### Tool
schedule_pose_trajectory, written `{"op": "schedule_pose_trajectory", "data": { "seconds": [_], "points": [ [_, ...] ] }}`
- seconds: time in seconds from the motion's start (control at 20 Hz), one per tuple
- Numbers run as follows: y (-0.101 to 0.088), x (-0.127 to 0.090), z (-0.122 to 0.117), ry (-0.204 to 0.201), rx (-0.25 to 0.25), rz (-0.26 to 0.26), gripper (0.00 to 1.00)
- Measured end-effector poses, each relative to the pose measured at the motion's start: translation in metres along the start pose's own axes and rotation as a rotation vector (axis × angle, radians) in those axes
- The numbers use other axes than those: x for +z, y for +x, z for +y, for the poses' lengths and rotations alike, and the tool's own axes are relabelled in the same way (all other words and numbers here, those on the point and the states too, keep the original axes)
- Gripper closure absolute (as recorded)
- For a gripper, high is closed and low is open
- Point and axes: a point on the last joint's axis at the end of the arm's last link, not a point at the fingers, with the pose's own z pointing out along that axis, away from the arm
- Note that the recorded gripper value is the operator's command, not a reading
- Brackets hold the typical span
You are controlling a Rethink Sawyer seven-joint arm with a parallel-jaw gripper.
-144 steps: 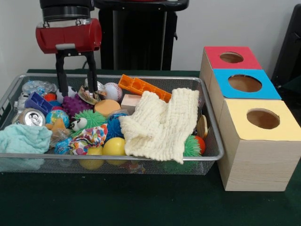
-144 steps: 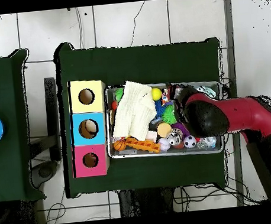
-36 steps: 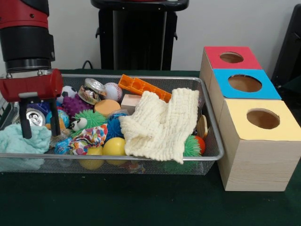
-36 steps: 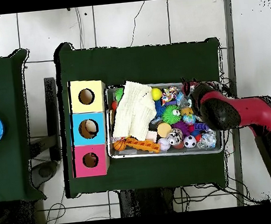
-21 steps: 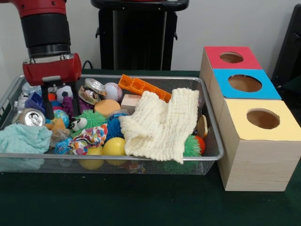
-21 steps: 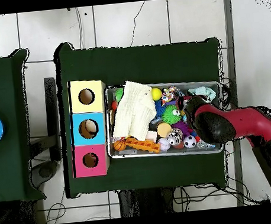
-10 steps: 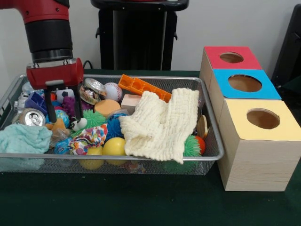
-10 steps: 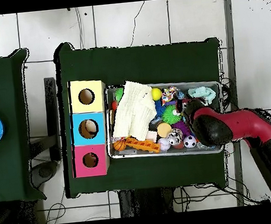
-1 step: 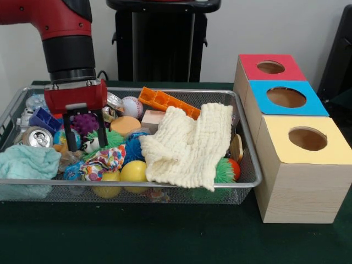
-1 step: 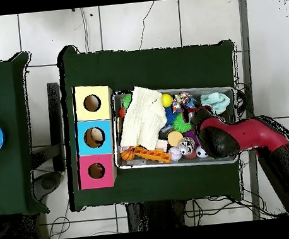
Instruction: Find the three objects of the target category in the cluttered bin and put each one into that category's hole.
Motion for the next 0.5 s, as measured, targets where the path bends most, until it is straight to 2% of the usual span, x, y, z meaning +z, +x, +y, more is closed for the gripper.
{"op": "schedule_pose_trajectory", "data": {
  "seconds": [0.3,0.5],
  "points": [
    [0.003,0.001,0.000,0.003,-0.005,0.001,0.00],
    [0.007,-0.003,-0.013,0.013,0.015,-0.002,0.00]
  ]
}}
